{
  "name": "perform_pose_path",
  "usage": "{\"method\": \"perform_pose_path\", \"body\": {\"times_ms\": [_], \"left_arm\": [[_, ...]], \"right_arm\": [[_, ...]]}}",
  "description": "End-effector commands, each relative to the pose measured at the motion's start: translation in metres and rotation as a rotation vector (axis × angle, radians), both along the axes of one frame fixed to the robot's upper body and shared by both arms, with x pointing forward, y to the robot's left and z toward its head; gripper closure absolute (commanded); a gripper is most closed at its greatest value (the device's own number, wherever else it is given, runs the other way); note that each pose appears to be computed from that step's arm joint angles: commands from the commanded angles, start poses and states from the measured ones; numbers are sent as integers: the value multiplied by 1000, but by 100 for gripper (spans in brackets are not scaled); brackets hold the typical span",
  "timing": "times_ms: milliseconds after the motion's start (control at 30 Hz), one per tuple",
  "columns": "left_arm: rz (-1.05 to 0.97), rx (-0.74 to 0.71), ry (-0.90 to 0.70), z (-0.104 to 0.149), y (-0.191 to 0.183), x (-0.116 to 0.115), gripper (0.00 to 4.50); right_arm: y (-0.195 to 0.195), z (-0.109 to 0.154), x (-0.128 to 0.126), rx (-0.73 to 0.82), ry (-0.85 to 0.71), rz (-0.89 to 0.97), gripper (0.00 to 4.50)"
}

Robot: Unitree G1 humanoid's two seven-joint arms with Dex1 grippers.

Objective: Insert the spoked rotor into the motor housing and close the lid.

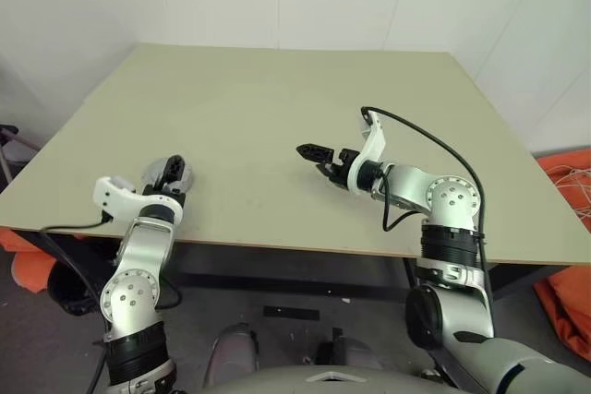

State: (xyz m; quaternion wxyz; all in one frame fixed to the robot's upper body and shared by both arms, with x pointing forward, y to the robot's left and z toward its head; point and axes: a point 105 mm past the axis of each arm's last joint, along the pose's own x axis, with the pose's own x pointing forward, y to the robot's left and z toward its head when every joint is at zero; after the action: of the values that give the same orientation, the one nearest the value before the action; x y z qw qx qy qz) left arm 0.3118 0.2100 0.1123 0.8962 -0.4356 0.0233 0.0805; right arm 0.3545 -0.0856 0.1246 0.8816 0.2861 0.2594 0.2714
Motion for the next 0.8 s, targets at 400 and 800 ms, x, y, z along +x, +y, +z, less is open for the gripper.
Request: {"method": "perform_pose_path", "body": {"times_ms": [400, 800], "left_arm": [[-122, 740, -213, 9, -27, 8, 447], [-131, 954, -226, -15, -28, -1, 450]], "right_arm": [[-53, -2, -11, -469, -632, -221, 0], [-85, -26, -29, -600, -679, -355, 403]]}}
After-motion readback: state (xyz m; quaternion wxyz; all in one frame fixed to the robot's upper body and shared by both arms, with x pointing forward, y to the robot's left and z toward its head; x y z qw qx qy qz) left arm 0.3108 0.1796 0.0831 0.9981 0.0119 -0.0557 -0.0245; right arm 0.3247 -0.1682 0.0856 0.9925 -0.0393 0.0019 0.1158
